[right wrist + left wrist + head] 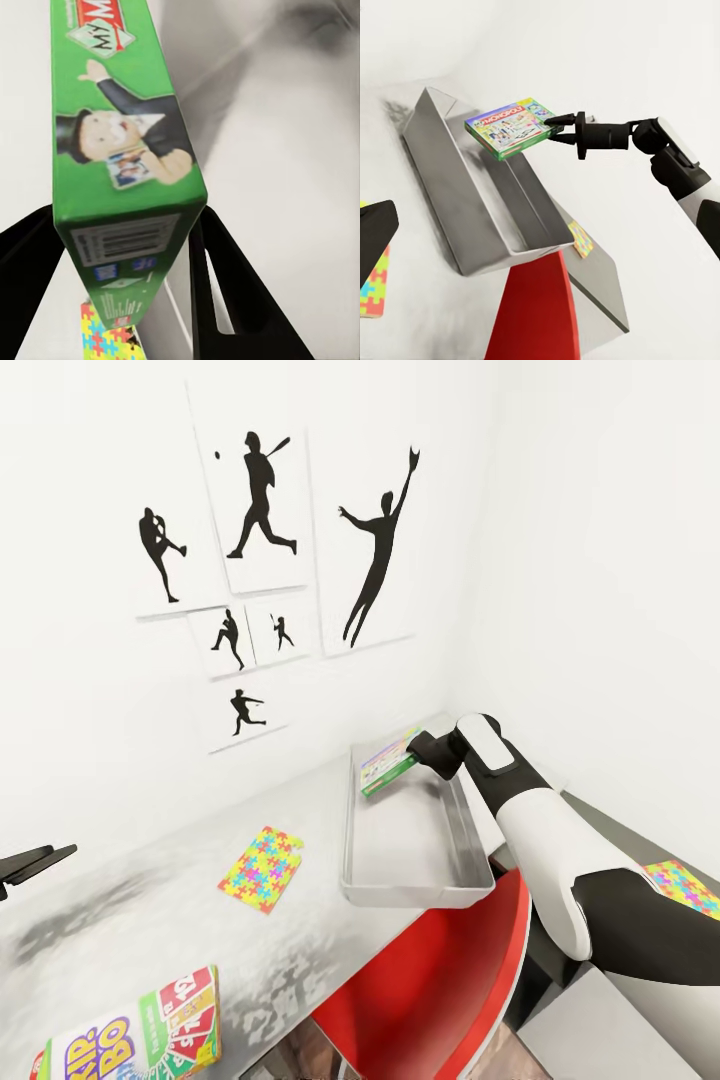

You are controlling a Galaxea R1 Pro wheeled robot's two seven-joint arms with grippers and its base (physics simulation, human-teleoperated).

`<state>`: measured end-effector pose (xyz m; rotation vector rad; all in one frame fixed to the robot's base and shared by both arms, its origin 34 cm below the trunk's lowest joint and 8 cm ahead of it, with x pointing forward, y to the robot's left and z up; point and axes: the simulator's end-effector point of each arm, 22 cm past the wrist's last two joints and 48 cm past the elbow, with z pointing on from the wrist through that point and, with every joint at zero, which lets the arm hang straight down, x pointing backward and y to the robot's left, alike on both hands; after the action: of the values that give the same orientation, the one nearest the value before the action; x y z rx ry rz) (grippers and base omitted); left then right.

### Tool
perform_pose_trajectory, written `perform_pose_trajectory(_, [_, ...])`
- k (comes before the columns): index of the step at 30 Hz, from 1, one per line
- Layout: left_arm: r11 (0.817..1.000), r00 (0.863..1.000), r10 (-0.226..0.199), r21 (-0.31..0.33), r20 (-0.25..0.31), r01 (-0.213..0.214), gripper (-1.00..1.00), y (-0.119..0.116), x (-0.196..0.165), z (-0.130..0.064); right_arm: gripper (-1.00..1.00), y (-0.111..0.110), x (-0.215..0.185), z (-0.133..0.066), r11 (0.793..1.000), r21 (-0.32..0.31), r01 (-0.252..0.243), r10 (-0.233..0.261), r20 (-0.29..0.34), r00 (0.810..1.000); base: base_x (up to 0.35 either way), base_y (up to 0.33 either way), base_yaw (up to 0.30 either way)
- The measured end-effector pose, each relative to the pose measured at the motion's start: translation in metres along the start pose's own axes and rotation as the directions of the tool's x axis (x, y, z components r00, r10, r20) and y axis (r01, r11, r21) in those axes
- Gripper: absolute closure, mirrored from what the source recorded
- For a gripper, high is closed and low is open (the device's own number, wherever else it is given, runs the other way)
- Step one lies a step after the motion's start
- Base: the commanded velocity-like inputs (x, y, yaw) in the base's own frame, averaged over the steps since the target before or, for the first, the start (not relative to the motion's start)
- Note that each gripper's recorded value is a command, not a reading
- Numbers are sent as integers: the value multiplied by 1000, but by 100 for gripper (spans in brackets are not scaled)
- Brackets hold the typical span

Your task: Put all the toys in the child's room - the three board games (two on the bed and one on the table), the two jigsaw puzzles on the table, and the tennis ball on the table - inside the toy box on the table in the child's room.

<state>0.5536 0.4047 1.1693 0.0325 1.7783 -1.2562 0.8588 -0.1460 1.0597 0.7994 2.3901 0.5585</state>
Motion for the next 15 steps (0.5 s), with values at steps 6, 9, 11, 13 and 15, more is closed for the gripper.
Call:
perform_pose_trajectory(6, [1000, 1000, -6, -4, -5, 6, -100, 4, 2, 1, 100, -4, 2, 6, 1000, 6, -2, 2, -7, 1000, 22, 0, 0])
perform_pose_trajectory(9, [1000, 1000, -10, -6, -7, 10, -100, 6, 3, 2, 100, -5, 3, 9, 1000, 9, -3, 3, -10, 1000, 2, 0, 0])
perform_pose_trajectory(11, [1000, 1000, -12, -8, -9, 12, -100, 7, 4, 2, 100, -7, 4, 11, 1000, 12, -3, 4, -13, 1000, 3, 0, 0])
perform_pose_trajectory(13, [1000, 1000, -14, -9, -10, 14, -100, 8, 4, 3, 100, -8, 5, 13, 1000, 14, -4, 4, -15, 1000, 28, 0, 0])
perform_pose_trajectory(15, [1000, 1000, -17, -11, -12, 17, -100, 9, 5, 3, 100, -9, 6, 15, 1000, 16, -5, 5, -18, 1000, 20, 0, 0])
